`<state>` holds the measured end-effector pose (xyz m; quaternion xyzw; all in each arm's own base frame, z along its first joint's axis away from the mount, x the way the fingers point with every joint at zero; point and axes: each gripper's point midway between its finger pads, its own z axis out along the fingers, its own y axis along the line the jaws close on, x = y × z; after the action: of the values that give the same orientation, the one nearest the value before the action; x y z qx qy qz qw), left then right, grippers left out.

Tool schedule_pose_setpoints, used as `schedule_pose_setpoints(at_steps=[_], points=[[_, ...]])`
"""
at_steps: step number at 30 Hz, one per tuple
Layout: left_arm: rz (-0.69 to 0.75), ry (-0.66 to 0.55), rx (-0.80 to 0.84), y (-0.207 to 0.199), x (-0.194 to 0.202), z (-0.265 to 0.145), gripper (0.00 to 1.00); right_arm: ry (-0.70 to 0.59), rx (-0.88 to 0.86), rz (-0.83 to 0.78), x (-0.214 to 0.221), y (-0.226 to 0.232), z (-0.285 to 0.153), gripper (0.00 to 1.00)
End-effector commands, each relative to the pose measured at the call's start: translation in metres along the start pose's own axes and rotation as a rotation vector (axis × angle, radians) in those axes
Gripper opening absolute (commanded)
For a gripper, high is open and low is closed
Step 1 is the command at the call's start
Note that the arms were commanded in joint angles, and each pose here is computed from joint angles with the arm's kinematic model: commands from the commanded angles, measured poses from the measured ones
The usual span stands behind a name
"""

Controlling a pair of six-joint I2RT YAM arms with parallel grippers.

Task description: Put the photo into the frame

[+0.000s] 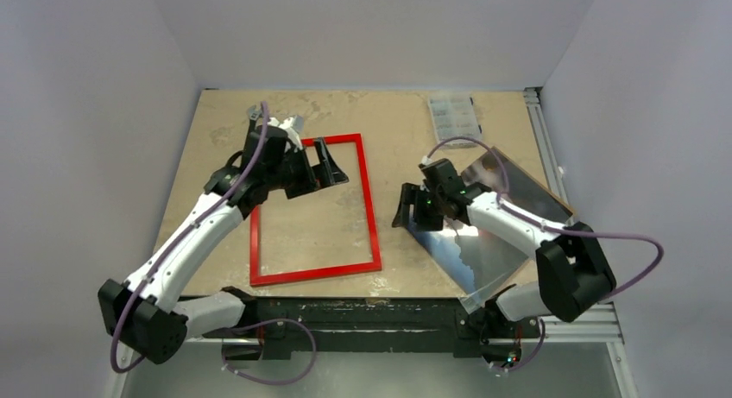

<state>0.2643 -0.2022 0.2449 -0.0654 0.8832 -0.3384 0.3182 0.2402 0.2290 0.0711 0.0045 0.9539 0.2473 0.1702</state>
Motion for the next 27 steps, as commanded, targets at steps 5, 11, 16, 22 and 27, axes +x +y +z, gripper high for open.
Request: schedule_pose_setpoints(at_steps=[5, 11, 16, 22, 27], points=[[0.035, 0.153, 0.011, -0.028, 0.032, 0.074, 1.00, -0.106, 0.059, 0.143, -0.007, -0.054, -0.050, 0.71], [0.113, 0.268, 0.011, -0.059, 0.064, 0.127, 1.00, -0.138, 0.173, 0.235, 0.000, -0.094, -0.073, 0.71], [0.146, 0.323, 0.031, -0.079, 0.089, 0.164, 1.00, -0.174, 0.314, 0.307, 0.005, -0.129, -0.084, 0.75], [0.156, 0.353, 0.042, -0.087, 0.103, 0.185, 0.99, -0.222, 0.416, 0.394, -0.003, -0.155, -0.086, 0.85], [0.174, 0.350, 0.033, -0.083, 0.103, 0.181, 0.99, -0.182, 0.418, 0.381, -0.006, -0.162, -0.066, 0.84]])
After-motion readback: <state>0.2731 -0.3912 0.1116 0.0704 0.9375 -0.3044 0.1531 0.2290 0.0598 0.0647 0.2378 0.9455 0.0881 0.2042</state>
